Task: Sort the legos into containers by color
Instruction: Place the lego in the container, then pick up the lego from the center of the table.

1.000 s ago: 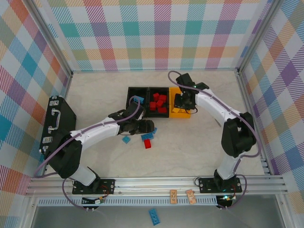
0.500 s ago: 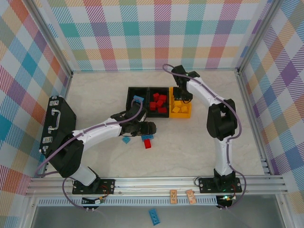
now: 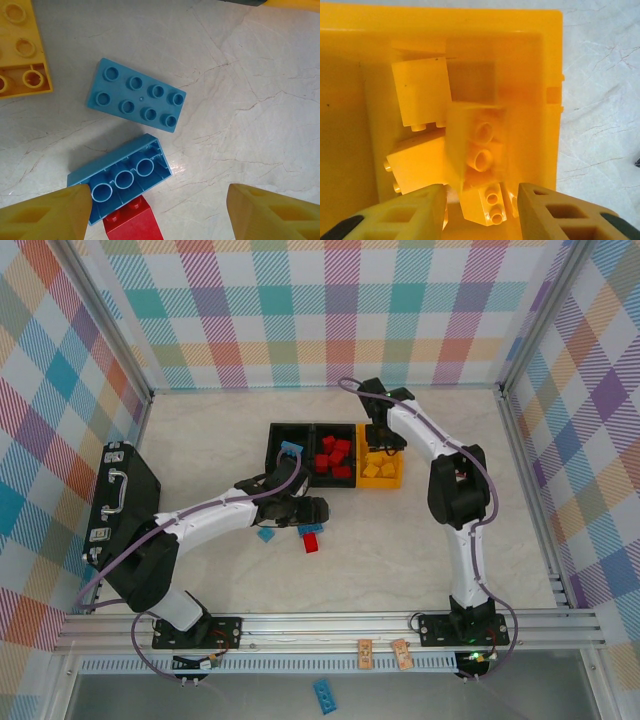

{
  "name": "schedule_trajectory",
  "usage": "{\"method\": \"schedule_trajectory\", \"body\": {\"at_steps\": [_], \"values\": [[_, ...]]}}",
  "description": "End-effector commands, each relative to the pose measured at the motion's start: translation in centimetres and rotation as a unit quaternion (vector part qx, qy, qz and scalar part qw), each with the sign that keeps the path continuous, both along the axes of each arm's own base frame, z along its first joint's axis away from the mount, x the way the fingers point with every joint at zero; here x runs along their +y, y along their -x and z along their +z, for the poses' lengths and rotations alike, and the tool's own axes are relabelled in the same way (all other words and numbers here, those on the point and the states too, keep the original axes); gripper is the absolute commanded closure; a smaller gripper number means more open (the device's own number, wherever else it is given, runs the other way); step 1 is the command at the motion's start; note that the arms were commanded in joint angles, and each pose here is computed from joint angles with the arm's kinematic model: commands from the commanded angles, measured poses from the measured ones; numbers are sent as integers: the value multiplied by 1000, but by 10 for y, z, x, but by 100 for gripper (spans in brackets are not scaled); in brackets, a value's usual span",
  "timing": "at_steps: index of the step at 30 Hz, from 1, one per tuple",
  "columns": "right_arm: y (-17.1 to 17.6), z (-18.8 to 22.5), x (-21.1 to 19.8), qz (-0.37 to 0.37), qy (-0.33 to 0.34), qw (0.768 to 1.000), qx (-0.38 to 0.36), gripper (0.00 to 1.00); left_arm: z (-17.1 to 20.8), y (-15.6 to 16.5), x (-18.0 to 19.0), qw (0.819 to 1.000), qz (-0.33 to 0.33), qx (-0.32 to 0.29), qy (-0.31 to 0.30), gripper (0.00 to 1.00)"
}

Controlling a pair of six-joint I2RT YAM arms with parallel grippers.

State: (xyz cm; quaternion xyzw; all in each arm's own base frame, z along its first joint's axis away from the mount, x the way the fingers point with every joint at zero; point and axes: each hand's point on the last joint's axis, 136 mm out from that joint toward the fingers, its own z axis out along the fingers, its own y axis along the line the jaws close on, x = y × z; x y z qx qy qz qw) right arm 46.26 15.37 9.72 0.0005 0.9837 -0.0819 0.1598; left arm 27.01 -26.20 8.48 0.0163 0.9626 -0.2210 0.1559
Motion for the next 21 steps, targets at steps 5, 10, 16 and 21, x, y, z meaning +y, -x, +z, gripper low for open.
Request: {"method": "schedule_trajectory", "body": {"at_steps": [5,10,16,21], "values": [[3,37,0,2,-12,1000,-29,54,12,-4,-2,1000,7,-16,-3,29],[25,72,14,18,-76,995,-68,54,19,2,16,999,25,-30,-21,29],[73,81,39,55,-197,976,-79,54,21,16,50,995,51,-31,-76,29],[121,76,57,85,-286,952,-65,52,20,27,85,986,53,-18,-159,29]]}}
